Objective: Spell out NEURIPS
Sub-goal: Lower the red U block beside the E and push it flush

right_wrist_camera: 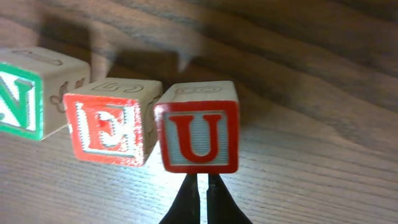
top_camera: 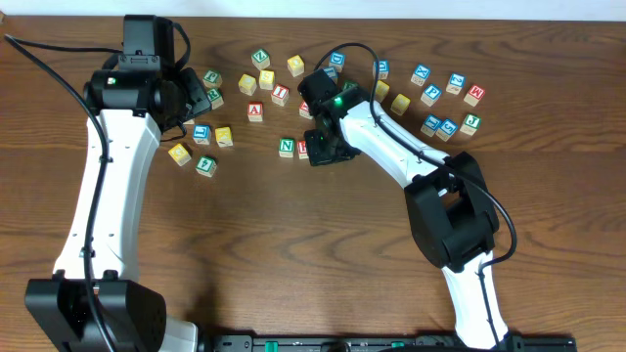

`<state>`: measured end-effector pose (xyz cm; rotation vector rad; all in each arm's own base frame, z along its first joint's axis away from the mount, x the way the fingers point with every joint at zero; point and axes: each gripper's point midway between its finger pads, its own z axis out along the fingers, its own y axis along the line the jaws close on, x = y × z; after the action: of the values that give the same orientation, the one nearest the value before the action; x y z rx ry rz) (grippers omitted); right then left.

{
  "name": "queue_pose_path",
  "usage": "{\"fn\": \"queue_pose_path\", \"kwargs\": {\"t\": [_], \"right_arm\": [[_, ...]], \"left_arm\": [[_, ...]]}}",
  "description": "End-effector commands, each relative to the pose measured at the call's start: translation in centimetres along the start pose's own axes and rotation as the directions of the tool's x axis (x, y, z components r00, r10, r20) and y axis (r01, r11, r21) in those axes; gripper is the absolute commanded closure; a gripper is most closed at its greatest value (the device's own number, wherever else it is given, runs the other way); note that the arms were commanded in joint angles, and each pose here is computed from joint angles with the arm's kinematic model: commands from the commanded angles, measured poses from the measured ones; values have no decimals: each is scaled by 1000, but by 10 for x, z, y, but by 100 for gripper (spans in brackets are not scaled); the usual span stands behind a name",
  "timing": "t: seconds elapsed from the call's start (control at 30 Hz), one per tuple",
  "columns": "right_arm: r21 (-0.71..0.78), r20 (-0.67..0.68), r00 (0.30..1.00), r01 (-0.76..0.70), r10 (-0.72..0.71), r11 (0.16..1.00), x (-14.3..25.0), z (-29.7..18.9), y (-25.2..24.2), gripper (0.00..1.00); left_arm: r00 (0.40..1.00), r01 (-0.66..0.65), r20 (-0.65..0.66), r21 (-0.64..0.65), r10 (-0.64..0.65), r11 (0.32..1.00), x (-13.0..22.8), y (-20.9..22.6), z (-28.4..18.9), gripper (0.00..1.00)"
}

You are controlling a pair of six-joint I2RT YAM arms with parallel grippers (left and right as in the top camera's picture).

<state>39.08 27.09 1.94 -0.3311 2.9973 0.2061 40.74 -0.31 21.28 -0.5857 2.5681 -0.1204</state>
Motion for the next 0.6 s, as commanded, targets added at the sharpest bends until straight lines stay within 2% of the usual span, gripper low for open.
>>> {"fn": "queue_pose_path", "kwargs": {"t": [0.0,0.27,0.57], "right_arm": [[-40,45,999,28,-26,999,-6,-26,7,99],[14,137,990,-30,28,999,-27,-57,-24,99],[19,131,988,-80,77,997,-25,-27,-34,99]], "left_arm": [[1000,-7,3,-5,7,1000,-1,1,0,53],[1000,-7,3,-5,7,1000,-1,1,0,52],[1000,-7,3,-5,7,1000,-1,1,0,53]]}}
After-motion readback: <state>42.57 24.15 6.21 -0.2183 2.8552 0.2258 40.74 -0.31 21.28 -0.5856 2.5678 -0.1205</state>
